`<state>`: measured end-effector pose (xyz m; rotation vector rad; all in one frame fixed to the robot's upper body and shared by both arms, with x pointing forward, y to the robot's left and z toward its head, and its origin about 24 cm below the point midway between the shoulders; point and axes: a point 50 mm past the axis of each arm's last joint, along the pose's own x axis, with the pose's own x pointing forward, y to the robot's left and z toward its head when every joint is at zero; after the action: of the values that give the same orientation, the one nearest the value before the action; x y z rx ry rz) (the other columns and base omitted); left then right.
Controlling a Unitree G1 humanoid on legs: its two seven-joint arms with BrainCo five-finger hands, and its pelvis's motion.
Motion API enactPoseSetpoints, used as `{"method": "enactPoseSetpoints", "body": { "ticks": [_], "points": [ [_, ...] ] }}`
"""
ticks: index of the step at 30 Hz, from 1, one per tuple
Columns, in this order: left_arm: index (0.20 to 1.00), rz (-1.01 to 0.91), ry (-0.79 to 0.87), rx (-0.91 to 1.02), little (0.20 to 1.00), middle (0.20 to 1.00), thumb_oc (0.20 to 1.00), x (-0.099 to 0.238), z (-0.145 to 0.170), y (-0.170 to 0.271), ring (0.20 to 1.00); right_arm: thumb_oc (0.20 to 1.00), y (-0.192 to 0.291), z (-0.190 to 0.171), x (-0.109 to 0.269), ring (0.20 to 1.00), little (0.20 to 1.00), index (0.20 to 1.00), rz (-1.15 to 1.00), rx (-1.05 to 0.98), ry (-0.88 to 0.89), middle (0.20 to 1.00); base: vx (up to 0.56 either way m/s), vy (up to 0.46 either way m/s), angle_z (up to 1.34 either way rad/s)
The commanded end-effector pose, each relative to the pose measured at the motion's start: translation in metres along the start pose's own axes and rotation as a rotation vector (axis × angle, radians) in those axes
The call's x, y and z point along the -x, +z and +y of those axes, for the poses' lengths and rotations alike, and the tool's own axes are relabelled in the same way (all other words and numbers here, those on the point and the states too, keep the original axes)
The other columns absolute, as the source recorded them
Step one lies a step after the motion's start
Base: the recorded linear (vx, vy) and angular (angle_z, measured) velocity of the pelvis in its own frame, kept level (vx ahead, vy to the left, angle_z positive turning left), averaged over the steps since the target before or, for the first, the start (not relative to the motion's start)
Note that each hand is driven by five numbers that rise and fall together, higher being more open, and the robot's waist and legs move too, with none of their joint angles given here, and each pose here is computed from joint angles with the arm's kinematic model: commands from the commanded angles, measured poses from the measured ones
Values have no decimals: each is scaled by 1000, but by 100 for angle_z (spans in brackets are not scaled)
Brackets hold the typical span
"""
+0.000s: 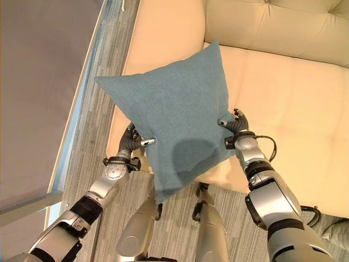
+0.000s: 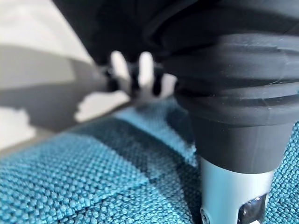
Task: Pick up all the scattered cushions and arrange them neatly on the sofa.
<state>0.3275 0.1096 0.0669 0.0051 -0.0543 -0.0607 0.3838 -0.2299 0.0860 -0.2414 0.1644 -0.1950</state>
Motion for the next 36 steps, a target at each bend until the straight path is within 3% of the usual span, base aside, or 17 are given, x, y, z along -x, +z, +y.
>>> {"method": "enactPoseSetpoints", "body": {
  "ticks": [1,10,17,29,36],
  "points": [
    [200,-225,-128,74,200,200,200,-10,-51,52,200,200,20,92,19,200,200,200,-115,-203,299,200,0,0,0],
    [200,-175,-74,98,200,200,200,-3,-38,38,200,200,14,88,27,200,200,200,-147,-258,290,200,-2,3,-1],
    [200,-58,-5,104,200,200,200,14,-13,5,200,200,-21,80,50,200,200,200,-120,-334,267,200,4,33,-13],
    [200,122,56,88,200,200,200,55,22,-42,200,200,-71,64,89,200,200,200,-59,-237,275,200,25,48,-56],
    [200,203,23,91,200,200,200,65,19,-60,200,200,-91,7,107,200,200,200,-58,-203,78,200,-2,-193,16]
  ]
}}
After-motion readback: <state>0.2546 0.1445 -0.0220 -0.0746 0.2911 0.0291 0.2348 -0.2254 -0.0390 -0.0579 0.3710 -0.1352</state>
